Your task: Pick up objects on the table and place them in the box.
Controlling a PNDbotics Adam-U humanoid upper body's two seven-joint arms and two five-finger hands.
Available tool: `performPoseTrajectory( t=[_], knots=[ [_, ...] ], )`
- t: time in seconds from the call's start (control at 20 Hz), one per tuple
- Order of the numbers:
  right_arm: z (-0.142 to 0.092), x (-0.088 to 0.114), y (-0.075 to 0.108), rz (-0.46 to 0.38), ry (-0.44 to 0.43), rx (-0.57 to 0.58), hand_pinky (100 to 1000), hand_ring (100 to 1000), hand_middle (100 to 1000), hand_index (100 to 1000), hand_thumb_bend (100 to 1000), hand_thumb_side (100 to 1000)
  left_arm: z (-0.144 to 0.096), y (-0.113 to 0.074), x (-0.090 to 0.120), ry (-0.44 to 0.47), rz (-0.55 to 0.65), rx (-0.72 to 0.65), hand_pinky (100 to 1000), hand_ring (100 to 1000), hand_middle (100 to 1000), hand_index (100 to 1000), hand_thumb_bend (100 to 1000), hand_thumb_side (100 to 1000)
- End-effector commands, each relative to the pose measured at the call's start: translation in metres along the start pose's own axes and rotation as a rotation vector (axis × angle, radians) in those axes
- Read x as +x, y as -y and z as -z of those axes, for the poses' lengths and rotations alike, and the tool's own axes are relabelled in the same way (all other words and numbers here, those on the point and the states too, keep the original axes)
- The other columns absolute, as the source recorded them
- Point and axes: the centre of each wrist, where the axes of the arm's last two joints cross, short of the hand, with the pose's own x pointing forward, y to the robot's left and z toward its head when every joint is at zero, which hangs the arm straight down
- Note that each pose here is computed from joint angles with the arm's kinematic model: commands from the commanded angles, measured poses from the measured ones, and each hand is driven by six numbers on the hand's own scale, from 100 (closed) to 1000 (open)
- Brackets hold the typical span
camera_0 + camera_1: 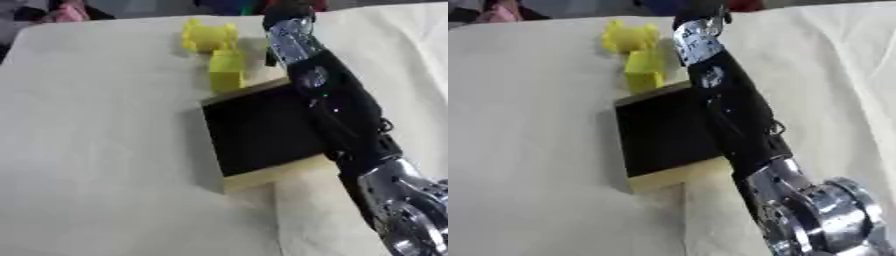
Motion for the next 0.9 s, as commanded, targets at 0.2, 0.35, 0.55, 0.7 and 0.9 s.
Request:
performPoseTrajectory(
  t=[0.2,0.35,0.55,0.7,0.9],
  knots=[
    [-0.0011,0.0005,0.0052,0.08,-0.01,0.004,503,563,475,628,100,133,0.009,-0.0022,0.0031,0.036,-0.002,0.003,707,719,748,945,100,642],
    [-0.0021,0.0005,0.006,0.183,0.022,0.014,469,520,398,550,100,103,0.0088,-0.0023,0.003,0.035,-0.002,0.004,707,718,748,946,100,642],
    [-0.003,0.0004,0.0071,0.293,0.038,-0.007,437,491,319,477,100,100,0.0088,-0.0024,0.003,0.035,-0.001,0.003,706,718,748,945,100,643],
    [-0.0028,0.0007,0.0062,0.323,0.039,-0.039,410,464,248,413,100,100,0.0085,-0.0025,0.0029,0.034,0.0,0.001,706,718,748,945,100,644],
    [-0.0032,-0.0009,0.0064,0.366,0.029,-0.099,398,446,203,368,100,100,0.0084,-0.0029,0.0027,0.034,0.002,0.001,706,718,748,945,100,643]
  ],
)
